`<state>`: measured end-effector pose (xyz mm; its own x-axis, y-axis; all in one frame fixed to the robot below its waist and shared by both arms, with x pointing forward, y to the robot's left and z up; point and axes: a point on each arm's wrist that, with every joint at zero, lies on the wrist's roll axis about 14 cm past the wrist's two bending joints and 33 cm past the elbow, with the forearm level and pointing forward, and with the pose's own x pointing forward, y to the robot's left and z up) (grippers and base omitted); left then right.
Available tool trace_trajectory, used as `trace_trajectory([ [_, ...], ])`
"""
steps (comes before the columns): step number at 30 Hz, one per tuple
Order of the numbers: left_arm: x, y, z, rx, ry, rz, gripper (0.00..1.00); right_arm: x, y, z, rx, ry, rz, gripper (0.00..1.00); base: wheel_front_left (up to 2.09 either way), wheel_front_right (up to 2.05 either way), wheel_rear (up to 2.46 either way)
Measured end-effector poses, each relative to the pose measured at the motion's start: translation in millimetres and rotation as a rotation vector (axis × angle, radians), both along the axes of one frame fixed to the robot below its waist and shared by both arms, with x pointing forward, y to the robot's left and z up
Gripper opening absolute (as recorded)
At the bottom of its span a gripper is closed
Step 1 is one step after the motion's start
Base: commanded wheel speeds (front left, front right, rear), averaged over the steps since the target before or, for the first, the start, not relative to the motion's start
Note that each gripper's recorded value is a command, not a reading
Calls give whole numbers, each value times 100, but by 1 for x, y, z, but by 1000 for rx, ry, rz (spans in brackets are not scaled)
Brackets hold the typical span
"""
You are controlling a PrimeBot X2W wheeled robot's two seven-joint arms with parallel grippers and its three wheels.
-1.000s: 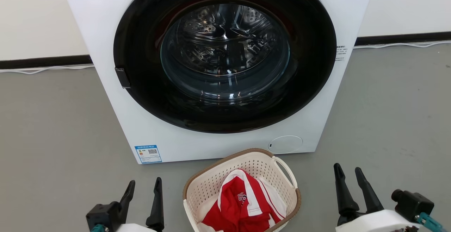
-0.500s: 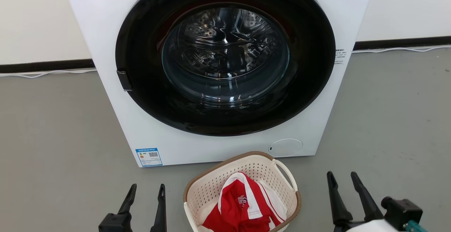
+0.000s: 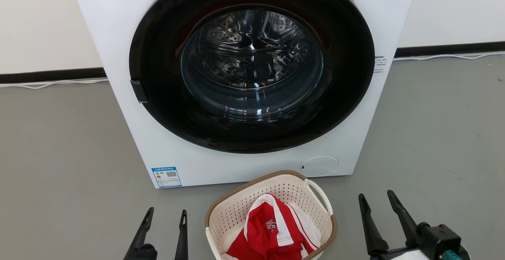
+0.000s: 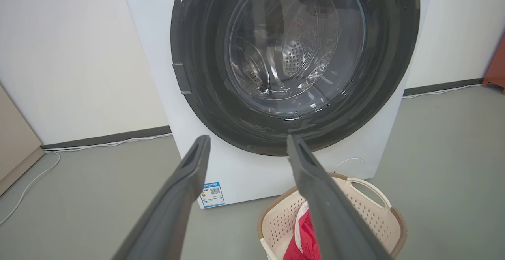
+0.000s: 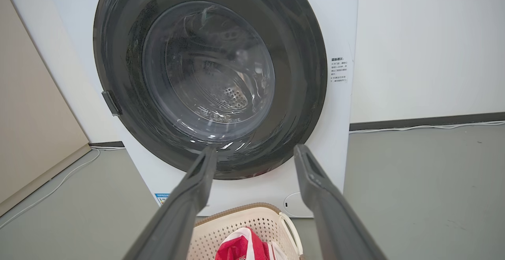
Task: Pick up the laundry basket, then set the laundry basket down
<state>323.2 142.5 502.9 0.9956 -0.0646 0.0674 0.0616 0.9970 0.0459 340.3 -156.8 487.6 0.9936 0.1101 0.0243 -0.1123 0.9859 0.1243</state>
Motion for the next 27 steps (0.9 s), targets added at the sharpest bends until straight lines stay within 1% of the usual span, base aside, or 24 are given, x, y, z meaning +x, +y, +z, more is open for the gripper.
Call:
trace_trajectory([
  [27,1,5,-9,-1,30,27,100,2,-1,-6,0,21,-3,100,0,0,0],
])
